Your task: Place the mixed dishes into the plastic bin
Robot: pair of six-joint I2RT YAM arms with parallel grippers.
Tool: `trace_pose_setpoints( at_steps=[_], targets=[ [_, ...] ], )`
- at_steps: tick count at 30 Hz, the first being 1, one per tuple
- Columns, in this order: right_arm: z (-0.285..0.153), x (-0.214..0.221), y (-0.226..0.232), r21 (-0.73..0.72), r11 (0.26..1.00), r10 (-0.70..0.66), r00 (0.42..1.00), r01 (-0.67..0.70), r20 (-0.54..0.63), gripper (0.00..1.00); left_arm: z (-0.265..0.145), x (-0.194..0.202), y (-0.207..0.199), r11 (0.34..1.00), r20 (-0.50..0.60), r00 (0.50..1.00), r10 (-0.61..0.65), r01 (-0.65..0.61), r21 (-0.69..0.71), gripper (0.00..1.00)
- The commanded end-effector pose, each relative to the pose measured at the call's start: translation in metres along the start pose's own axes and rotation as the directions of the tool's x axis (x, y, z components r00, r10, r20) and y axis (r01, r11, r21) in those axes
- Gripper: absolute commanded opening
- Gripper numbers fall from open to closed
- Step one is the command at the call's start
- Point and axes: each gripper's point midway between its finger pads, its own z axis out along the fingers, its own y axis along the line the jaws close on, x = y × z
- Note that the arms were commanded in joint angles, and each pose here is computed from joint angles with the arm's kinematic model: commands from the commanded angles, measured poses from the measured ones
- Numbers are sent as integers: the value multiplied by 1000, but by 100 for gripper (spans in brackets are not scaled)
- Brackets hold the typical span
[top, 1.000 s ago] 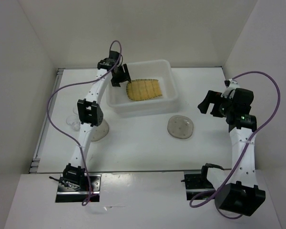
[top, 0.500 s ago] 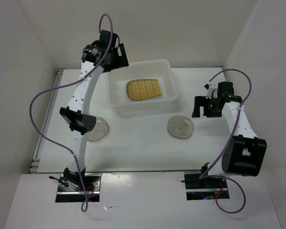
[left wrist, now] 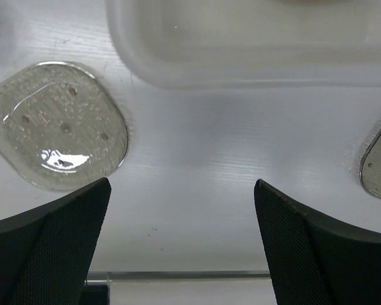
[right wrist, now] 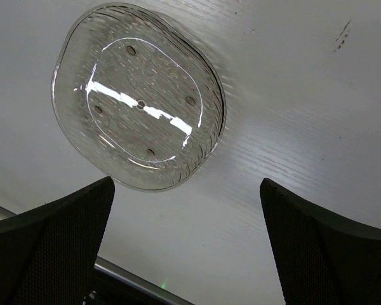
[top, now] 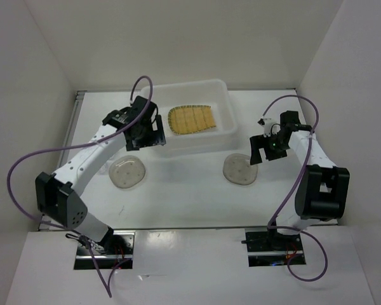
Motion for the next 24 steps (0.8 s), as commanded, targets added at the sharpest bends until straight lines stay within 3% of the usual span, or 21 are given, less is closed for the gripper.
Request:
trace_pose_setpoints(
  at_steps=[1, 7, 14, 20, 24],
  targets=[
    [0, -7, 8, -52, 996, -75, 997, 75, 17, 100, -17, -7, -11, 991, 84, 994, -74, 64, 119, 100],
    [11, 0, 4, -89, 991, -105, 994, 103, -15, 100, -21, 12, 2, 989, 61, 994, -86, 78, 125, 100],
    [33, 13, -11, -197, 979, 22, 992, -46, -121, 100, -22, 15, 3, 988, 55, 995, -86, 78, 132, 100],
    [35, 4, -15, -200, 978, 34, 996, -51, -88, 100, -21, 19, 5, 988, 47, 995, -93, 86, 127, 100],
    [46, 9, -9, -242, 967, 48, 991, -77, -126, 100, -21, 20, 5, 987, 53, 994, -94, 87, 132, 100]
  ],
)
